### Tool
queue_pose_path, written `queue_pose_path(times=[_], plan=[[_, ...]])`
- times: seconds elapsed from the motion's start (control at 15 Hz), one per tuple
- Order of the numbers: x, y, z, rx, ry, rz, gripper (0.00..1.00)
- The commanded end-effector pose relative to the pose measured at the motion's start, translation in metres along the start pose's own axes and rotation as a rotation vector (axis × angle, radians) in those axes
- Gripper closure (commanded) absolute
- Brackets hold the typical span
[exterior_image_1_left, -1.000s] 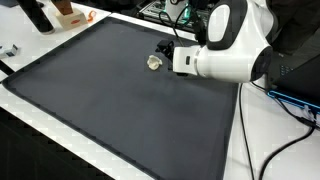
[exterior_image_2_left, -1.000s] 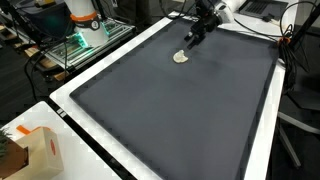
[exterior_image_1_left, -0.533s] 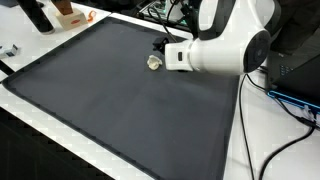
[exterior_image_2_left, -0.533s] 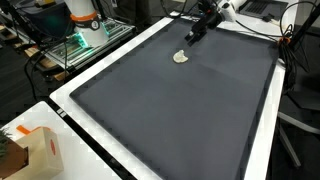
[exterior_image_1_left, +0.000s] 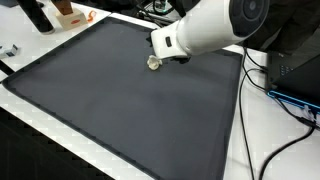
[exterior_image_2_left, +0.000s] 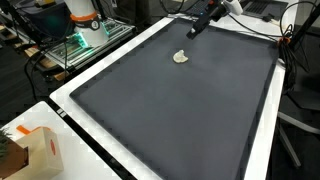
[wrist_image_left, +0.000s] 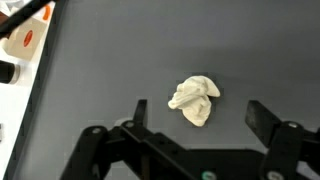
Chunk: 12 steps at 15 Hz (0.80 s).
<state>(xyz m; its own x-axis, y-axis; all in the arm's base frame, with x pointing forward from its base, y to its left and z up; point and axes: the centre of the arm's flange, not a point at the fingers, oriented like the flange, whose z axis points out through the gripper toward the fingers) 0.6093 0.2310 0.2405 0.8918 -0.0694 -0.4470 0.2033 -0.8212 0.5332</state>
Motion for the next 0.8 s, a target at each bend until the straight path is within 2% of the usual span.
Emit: queue_pose_path(times=[0.0, 0.4, 0.73], plan=[[-0.030, 0.034, 0.006, 0.094, 0.039, -0.101, 0.00], [-0.052, 0.086, -0.001, 0.192, 0.106, -0.195, 0.00], [-0.070, 0.120, -0.004, 0.270, 0.197, -0.280, 0.00]])
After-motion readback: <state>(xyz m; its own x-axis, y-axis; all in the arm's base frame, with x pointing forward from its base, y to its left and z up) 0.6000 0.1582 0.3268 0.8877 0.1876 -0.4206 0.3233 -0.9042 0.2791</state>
